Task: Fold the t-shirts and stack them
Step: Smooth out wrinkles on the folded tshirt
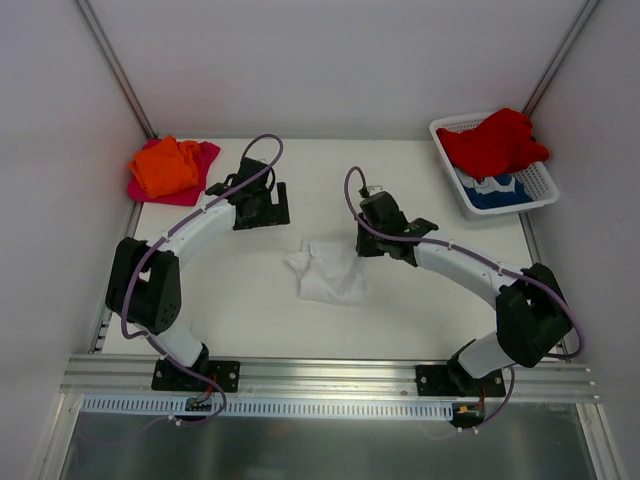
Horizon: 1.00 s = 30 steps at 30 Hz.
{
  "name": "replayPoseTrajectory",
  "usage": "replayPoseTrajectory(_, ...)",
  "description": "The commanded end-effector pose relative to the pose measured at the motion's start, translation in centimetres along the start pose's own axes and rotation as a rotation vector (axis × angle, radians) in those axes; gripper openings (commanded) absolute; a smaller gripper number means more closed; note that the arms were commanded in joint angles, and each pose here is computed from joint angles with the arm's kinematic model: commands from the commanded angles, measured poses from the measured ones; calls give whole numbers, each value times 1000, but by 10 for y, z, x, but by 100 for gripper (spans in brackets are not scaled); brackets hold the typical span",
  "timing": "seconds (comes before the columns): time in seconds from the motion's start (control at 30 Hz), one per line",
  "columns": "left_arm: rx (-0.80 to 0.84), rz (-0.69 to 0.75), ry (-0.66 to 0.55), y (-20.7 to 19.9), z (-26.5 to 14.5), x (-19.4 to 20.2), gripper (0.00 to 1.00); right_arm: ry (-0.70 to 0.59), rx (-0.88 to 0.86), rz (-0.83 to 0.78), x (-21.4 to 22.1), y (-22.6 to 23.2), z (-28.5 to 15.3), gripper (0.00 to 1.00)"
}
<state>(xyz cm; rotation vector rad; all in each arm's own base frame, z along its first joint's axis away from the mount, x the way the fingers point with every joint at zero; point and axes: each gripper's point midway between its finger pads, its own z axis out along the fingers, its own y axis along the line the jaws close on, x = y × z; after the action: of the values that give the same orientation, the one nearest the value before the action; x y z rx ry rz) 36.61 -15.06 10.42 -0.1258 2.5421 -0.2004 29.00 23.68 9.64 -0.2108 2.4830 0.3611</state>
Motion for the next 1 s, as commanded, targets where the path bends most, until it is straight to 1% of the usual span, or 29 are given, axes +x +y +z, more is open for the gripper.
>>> replayPoseTrajectory(0.0, 16, -17, -43, -1, -13, -9, 99, -102, -49, -43, -39, 18, -25, 0)
replayPoseTrajectory(0.3, 13, -25, -33, 1, -11, -4, 99, -125, -99, -91, -55, 43, -32, 0)
replayPoseTrajectory(0.4, 21, -27, -30, -2, -9, -4, 99, -119, -85, -101, -55, 42, -26, 0)
replayPoseTrajectory(0.77, 34, -2, -11, -15, -6, 11, 99, 3, -8, -132, -26, 32, 41, 0)
replayPoseTrajectory(0.97, 38, 7, -6, -19, -6, 16, 99, 10, 38, -139, -28, 27, 58, 0)
